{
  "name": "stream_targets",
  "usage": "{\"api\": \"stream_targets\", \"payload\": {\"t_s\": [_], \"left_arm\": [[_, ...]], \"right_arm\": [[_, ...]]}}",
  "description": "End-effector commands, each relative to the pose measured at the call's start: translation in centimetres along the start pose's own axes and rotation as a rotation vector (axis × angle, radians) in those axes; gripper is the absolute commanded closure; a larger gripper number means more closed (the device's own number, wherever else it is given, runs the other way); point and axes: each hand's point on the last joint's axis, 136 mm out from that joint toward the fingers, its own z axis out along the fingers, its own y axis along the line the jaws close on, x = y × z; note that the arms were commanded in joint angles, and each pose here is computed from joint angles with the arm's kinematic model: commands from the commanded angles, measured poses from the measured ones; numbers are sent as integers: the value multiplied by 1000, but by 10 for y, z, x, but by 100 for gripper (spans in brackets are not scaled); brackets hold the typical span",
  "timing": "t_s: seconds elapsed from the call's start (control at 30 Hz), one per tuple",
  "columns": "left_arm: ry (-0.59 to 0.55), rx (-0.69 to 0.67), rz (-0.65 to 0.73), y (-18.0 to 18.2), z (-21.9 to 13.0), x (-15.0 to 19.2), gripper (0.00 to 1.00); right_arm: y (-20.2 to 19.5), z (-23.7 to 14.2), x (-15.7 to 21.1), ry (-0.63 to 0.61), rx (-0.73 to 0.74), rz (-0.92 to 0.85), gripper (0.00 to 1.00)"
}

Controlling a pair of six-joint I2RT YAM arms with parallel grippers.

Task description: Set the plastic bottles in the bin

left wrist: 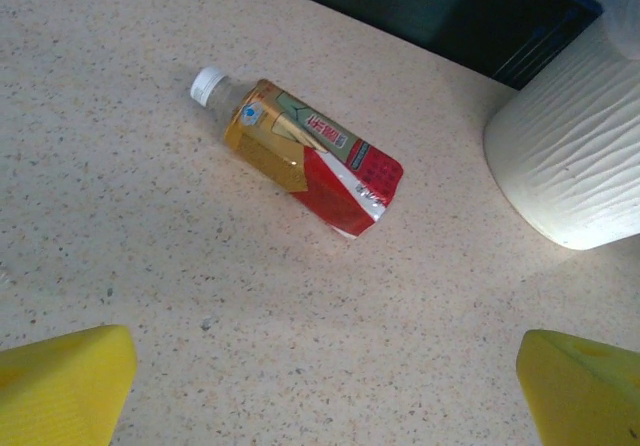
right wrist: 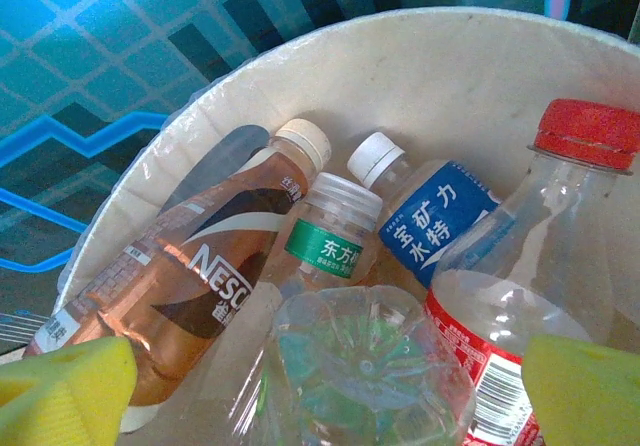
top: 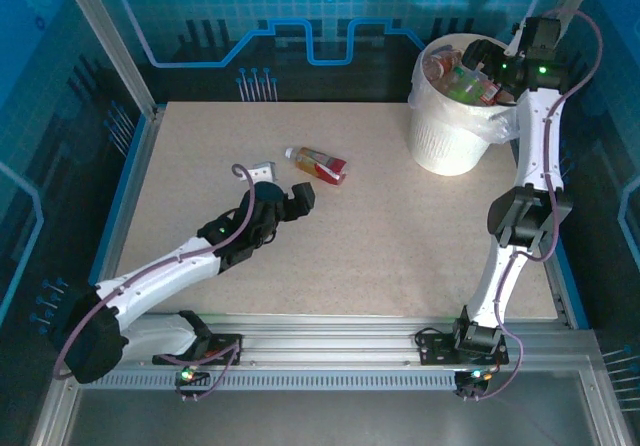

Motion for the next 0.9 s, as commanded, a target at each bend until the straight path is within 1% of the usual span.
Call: {"api": "stream_targets", "payload": {"t_s": [0.0, 0.23, 0.5, 0.6, 0.7, 0.8, 0.87], "left_arm": [[33, -20, -39, 5, 3, 4, 1], [78, -72, -59, 19, 5, 11, 1], [89, -101, -121, 33, 8, 12, 1], [100, -124, -154, 40, 10, 14, 1], [119, -146, -181, 48, 12, 16, 1], [137, -185, -205, 61, 13, 16, 1], [147, -195, -218, 67, 13, 15, 1]], "right_arm": [[19, -34, -3, -19, -18, -56, 0], [43, -60, 7, -43, -49, -115, 0], [83, -97, 24, -127, -106, -198, 0], [110, -108, 43, -148, -178, -264, 0], [135, -111, 75, -138, -276, -327, 0], [156, -109, 112, -107, -368, -401, 0], [169, -103, 141, -68, -418, -498, 0]]}}
